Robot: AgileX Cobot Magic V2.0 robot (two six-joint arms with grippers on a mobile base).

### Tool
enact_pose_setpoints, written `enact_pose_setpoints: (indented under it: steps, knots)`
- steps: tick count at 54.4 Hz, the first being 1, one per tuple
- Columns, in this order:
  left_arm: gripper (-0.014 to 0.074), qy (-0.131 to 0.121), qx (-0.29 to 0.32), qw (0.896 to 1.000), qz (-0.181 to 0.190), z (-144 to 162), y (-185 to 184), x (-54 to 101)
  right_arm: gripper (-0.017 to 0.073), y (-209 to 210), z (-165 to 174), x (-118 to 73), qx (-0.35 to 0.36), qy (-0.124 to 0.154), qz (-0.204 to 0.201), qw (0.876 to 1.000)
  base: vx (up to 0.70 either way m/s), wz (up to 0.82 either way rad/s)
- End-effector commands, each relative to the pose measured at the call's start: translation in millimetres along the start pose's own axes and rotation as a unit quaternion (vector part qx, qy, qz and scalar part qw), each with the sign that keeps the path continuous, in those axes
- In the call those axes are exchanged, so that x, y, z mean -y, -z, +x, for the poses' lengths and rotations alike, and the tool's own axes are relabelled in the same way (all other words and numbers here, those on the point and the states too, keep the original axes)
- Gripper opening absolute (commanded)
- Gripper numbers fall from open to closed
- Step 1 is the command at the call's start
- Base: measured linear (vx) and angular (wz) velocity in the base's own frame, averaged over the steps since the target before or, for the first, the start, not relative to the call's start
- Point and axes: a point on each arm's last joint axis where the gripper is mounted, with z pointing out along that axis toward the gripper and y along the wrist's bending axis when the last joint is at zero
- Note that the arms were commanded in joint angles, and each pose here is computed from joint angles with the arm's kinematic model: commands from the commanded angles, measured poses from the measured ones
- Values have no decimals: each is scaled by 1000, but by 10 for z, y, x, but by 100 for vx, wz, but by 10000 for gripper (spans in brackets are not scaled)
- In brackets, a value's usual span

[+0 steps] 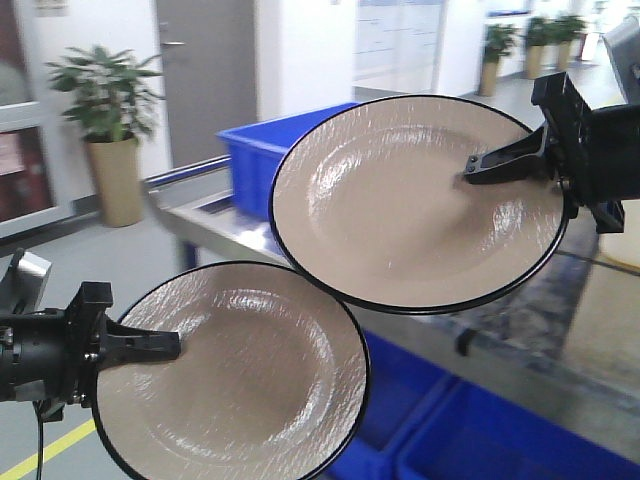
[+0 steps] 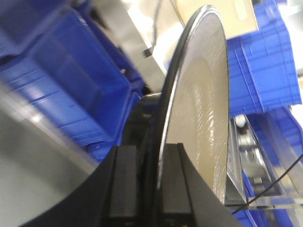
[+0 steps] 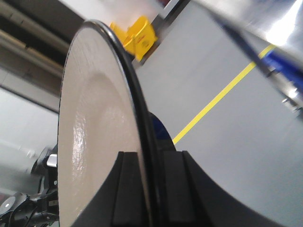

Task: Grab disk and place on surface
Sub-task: 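Hold both plates while the base drives to the steel counter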

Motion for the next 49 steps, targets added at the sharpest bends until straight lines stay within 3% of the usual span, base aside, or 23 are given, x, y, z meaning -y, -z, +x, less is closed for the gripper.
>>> enact_pose_setpoints:
  steps: [1,31,49]
  knots:
    - [0,6,31,997,74,-58,104,322,-2,206,-96,-335,67,4,-56,996,37,-67]
    - [0,7,38,997,68,-72,104,312,-2,206,-96,-335,67,4,-56,996,28,-78]
    - [0,7,40,997,67,-75,104,310,-2,206,-96,-335,67,4,-56,996,20,-47]
